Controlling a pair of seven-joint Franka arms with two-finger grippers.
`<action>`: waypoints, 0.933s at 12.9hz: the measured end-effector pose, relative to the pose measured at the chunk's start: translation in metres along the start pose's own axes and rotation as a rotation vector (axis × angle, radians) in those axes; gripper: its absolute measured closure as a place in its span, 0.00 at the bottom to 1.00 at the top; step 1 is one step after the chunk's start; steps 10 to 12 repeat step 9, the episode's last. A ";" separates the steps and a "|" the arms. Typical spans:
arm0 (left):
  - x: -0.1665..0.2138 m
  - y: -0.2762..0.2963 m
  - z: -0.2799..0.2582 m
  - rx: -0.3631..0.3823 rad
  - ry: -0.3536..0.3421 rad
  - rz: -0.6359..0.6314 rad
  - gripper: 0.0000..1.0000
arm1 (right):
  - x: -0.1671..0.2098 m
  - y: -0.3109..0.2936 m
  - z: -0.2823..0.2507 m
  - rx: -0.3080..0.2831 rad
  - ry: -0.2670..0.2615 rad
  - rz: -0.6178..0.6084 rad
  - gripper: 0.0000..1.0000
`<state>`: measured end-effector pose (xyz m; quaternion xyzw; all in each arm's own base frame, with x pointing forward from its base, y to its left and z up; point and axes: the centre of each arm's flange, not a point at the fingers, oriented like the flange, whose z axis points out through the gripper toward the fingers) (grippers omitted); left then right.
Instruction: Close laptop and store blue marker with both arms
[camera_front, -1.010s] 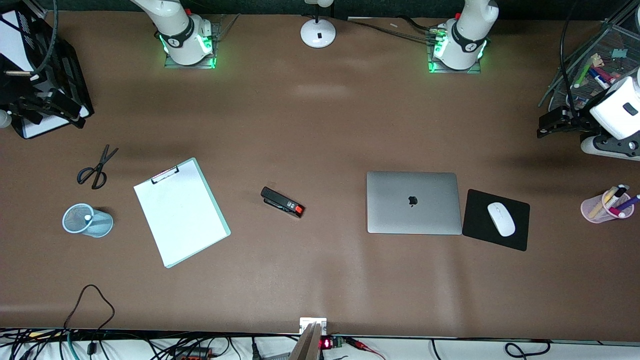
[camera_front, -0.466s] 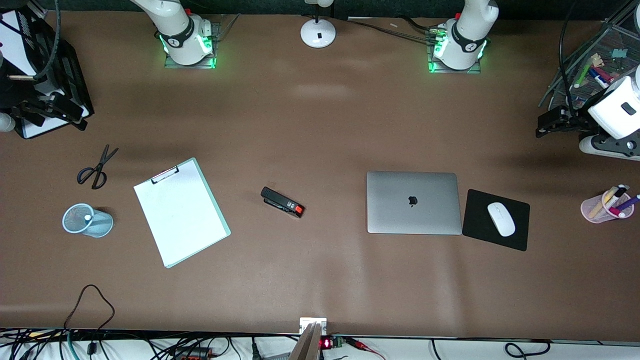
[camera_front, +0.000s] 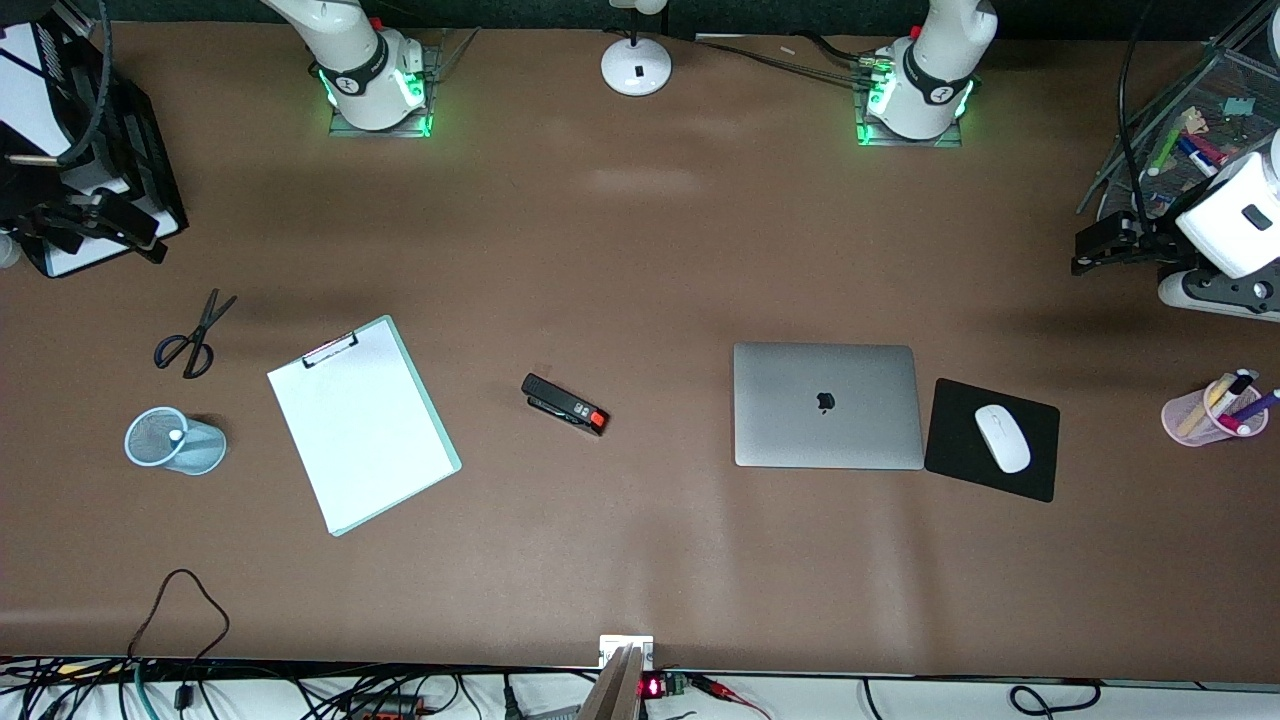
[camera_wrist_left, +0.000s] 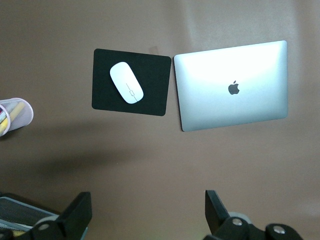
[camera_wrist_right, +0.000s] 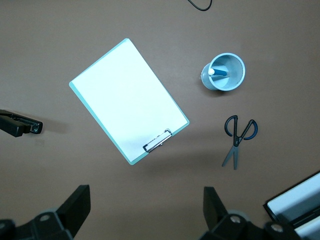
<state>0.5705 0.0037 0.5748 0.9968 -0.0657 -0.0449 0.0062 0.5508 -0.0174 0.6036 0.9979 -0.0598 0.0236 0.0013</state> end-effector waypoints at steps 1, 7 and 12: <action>0.000 0.000 0.000 0.000 0.000 0.000 0.00 | 0.000 0.000 0.001 -0.001 -0.003 0.000 0.00; 0.000 0.001 0.000 0.000 0.000 0.002 0.00 | -0.001 -0.003 -0.001 -0.004 -0.005 -0.005 0.00; 0.000 0.002 -0.001 0.000 0.001 0.004 0.00 | -0.002 -0.007 -0.002 -0.004 -0.006 -0.013 0.00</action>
